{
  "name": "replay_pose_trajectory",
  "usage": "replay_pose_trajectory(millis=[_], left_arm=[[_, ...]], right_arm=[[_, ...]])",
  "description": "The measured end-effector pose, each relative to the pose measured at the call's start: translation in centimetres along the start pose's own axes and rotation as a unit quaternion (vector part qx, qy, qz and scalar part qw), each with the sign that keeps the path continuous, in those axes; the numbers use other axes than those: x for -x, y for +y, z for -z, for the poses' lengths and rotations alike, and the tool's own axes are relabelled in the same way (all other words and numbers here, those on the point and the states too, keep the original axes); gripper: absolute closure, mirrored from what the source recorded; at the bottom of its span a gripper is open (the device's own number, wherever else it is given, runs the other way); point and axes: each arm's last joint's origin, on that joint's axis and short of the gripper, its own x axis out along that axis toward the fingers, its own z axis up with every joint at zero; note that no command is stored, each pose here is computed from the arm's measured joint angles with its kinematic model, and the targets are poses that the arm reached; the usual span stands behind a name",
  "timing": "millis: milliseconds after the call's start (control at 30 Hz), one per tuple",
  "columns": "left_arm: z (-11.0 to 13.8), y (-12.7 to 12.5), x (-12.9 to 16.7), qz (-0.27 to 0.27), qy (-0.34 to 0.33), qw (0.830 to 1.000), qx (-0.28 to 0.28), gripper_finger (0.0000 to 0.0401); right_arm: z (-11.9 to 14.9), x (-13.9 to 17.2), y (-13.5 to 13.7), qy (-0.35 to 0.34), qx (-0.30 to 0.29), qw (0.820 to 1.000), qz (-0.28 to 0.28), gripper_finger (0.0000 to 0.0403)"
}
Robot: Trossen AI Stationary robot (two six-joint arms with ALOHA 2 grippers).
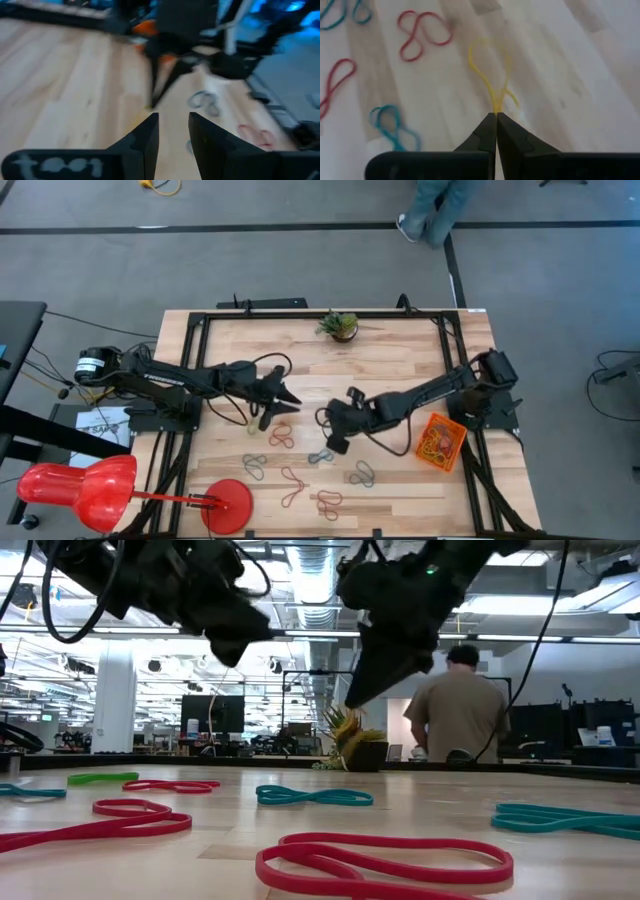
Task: Pick and place rubber bands into bin
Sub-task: Put the yellow rubber band into the orange basket
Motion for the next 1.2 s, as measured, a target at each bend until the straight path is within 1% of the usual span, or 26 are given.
replay_pose_trajectory(millis=[33, 100, 167, 233, 300, 367, 433, 467, 533, 567, 600, 667, 700, 733, 767, 800, 833, 867, 900, 1000, 1100, 1200], left_arm=[[-0.1, -0.1, 0.0, 0.01, -0.004, 1.0, -0.003, 0.0305], [-0.1, -0.1, 0.0, 0.012, -0.005, 1.0, -0.004, 0.0305], [0.0, 0.0, 0.0, -0.004, 0.0, 1.0, 0.0, 0.0305], [0.3, 0.2, 0.0, -0.026, 0.013, 1.0, 0.005, 0.0305], [0.6, 0.3, 0.0, -0.045, 0.029, 0.999, 0.009, 0.0305], [0.9, 0.4, 0.1, -0.061, 0.04, 0.997, 0.011, 0.0305], [1.1, 0.5, 0.1, -0.072, 0.051, 0.996, 0.013, 0.0305], [1.2, 0.5, 0.1, -0.077, 0.055, 0.995, 0.014, 0.0305], [1.3, 0.6, 0.1, -0.081, 0.059, 0.995, 0.015, 0.0305], [1.3, 0.6, 0.1, -0.082, 0.059, 0.995, 0.015, 0.0305], [1.3, 0.6, 0.1, -0.082, 0.06, 0.995, 0.015, 0.0305], [1.3, 0.6, 0.1, -0.082, 0.062, 0.995, 0.013, 0.0305], [1.3, 0.6, 0.1, -0.081, 0.06, 0.995, 0.011, 0.0305], [1.3, 0.6, 0.1, -0.081, 0.058, 0.995, 0.008, 0.0305], [1.3, 0.6, 0.1, -0.081, 0.058, 0.995, 0.007, 0.0305], [1.3, 0.6, 0.1, -0.082, 0.059, 0.995, 0.007, 0.0305], [1.3, 0.6, 0.1, -0.081, 0.059, 0.995, 0.007, 0.0305], [1.3, 0.6, 0.1, -0.082, 0.059, 0.995, 0.007, 0.0305], [1.3, 0.6, 0.1, -0.082, 0.059, 0.995, 0.006, 0.0305], [1.3, 0.6, 0.1, -0.082, 0.06, 0.995, 0.004, 0.0305], [1.2, 0.6, 0.1, -0.082, 0.058, 0.995, 0.001, 0.0305], [1.3, 0.6, 0.1, -0.082, 0.059, 0.995, -0.001, 0.0305]], right_arm=[[-0.2, 0.0, -0.3, 0.004, 0.003, 1.0, 0.004, 0.04], [-0.5, 0.4, -0.8, 0.031, 0.009, 0.999, 0.022, 0.0401], [-0.3, 1.2, -1.4, 0.09, 0.014, 0.994, 0.054, 0.0402], [-0.1, 2.9, -1.8, 0.156, 0.002, 0.983, 0.093, 0.0402], [0.4, 5.1, -1.8, 0.223, -0.01, 0.965, 0.135, 0.0402], [1.2, 7.4, -1.6, 0.29, -0.03, 0.94, 0.179, 0.0402], [2.1, 9.4, -1.0, 0.339, -0.069, 0.914, 0.213, 0.0402], [2.5, 9.8, -0.3, 0.344, -0.093, 0.911, 0.208, 0.0402], [3.8, 11.0, 1.0, 0.332, -0.106, 0.923, 0.163, 0.0402], [4.3, 11.9, 1.4, 0.321, -0.114, 0.927, 0.158, 0.0402], [4.9, 12.3, 1.7, 0.311, -0.129, 0.926, 0.169, 0.0402], [6.8, 13.2, 1.9, 0.304, -0.163, 0.907, 0.24, 0.0402], [7.9, 13.2, 2.3, 0.299, -0.173, 0.905, 0.248, 0.0402], [8.6, 13.4, 2.5, 0.293, -0.18, 0.909, 0.236, 0.0402], [9.4, 14.0, 2.4, 0.288, -0.189, 0.908, 0.238, 0.0402], [10.2, 14.8, 2.2, 0.288, -0.201, 0.902, 0.253, 0.0402], [11.2, 15.3, 2.1, 0.297, -0.215, 0.89, 0.272, 0.0402], [12.0, 15.4, 2.1, 0.306, -0.224, 0.883, 0.277, 0.0402], [12.9, 15.5, 2.1, 0.311, -0.233, 0.88, 0.275, 0.0402], [15.0, 16.8, 1.0, 0.299, -0.265, 0.864, 0.307, 0.0402], [17.0, 16.8, 0.4, 0.282, -0.278, 0.861, 0.319, 0.0402], [17.6, 17.0, -0.2, 0.255, -0.294, 0.863, 0.323, 0.0402]])
